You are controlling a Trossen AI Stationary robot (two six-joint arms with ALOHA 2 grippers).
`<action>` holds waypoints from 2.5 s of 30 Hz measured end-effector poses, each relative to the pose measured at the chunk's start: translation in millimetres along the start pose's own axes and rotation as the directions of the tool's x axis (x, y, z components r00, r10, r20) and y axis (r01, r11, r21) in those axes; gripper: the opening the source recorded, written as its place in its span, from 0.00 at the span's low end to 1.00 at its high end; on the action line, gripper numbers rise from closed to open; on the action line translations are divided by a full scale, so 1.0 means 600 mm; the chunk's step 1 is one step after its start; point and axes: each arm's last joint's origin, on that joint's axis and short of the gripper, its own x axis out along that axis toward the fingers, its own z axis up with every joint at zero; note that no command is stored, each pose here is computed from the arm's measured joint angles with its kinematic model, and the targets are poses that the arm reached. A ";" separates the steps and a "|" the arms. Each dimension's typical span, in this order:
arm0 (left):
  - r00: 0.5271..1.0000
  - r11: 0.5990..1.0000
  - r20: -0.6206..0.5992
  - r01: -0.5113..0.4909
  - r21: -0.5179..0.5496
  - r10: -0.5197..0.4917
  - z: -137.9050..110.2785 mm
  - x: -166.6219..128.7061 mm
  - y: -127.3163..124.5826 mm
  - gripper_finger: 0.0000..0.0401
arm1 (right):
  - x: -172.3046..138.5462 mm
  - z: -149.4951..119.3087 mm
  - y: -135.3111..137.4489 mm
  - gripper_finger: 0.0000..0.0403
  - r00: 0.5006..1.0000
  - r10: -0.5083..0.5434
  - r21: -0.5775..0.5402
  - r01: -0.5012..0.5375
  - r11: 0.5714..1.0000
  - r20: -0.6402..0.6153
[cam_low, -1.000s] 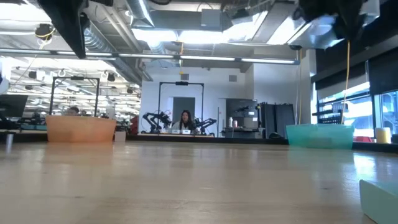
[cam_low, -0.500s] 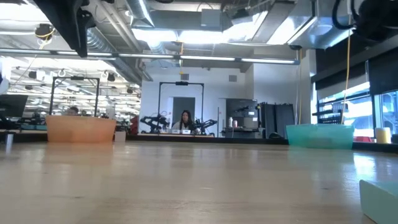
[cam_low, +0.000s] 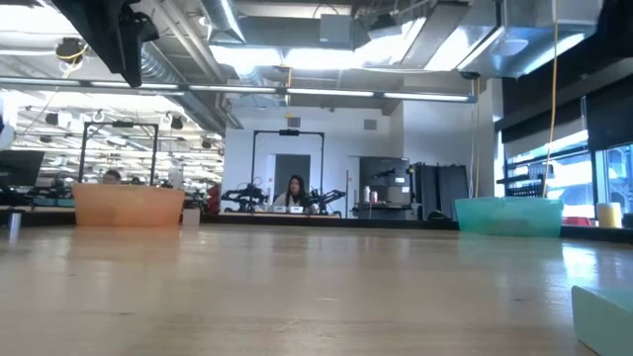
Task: Sort & place blocks by color
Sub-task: Put the blue block into the transparent bin
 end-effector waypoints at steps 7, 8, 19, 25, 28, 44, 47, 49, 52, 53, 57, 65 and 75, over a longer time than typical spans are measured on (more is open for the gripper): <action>1.000 1.000 0.003 -0.005 0.003 0.005 0.000 0.000 0.000 0.47 | 0.051 -0.024 -0.007 0.48 0.996 0.024 -0.034 -0.027 0.999 -0.090; 1.000 1.000 0.002 -0.005 0.003 0.005 0.000 0.000 0.000 0.47 | 0.058 -0.023 -0.010 0.48 0.997 0.008 -0.038 -0.011 0.999 -0.076; 1.000 1.000 -0.001 0.000 0.003 0.000 0.000 0.000 0.000 0.47 | 0.124 -0.028 -0.010 0.48 0.997 -0.001 -0.101 -0.007 0.995 -0.079; 1.000 1.000 -0.001 0.000 0.003 0.000 0.000 0.000 0.000 0.47 | 0.153 -0.032 -0.006 0.48 0.996 -0.027 -0.123 0.017 0.992 -0.087; 1.000 1.000 -0.003 0.005 0.002 -0.005 0.000 0.000 0.000 0.47 | 0.161 -0.035 -0.007 0.48 0.993 -0.080 -0.130 0.069 0.989 -0.085; 1.000 1.000 -0.014 0.023 0.001 -0.023 -0.001 0.000 -0.001 0.47 | 0.167 -0.033 -0.008 0.48 0.993 -0.103 -0.105 0.097 0.990 -0.052; 1.000 1.000 -0.014 0.023 0.001 -0.023 -0.001 0.000 -0.001 0.47 | 0.167 -0.032 -0.009 0.48 0.994 -0.101 -0.102 0.096 0.990 -0.044; 1.000 1.000 -0.014 0.023 0.001 -0.023 -0.001 0.000 -0.001 0.47 | 0.167 -0.032 -0.009 0.48 0.994 -0.101 -0.103 0.097 0.990 -0.044; 1.000 1.000 -0.014 0.023 0.001 -0.023 -0.001 0.000 -0.001 0.47 | 0.167 -0.032 -0.008 0.48 0.994 -0.100 -0.105 0.095 0.990 -0.045; 1.000 1.000 -0.014 0.023 0.001 -0.023 -0.001 0.000 -0.001 0.47 | 0.167 -0.032 -0.008 0.48 0.994 -0.099 -0.107 0.094 0.990 -0.047; 1.000 1.000 -0.014 0.023 0.001 -0.023 -0.001 0.000 -0.001 0.47 | 0.167 -0.033 -0.008 0.48 0.994 -0.098 -0.111 0.092 0.990 -0.049; 1.000 0.999 -0.014 0.023 0.024 -0.023 -0.001 0.000 -0.001 0.47 | 0.169 -0.031 -0.007 0.48 0.997 -0.078 -0.131 0.075 0.989 -0.022; 1.000 0.999 -0.015 0.023 0.027 -0.022 -0.001 0.000 -0.001 0.47 | 0.179 -0.026 -0.007 0.48 0.994 -0.105 -0.123 0.105 0.987 0.008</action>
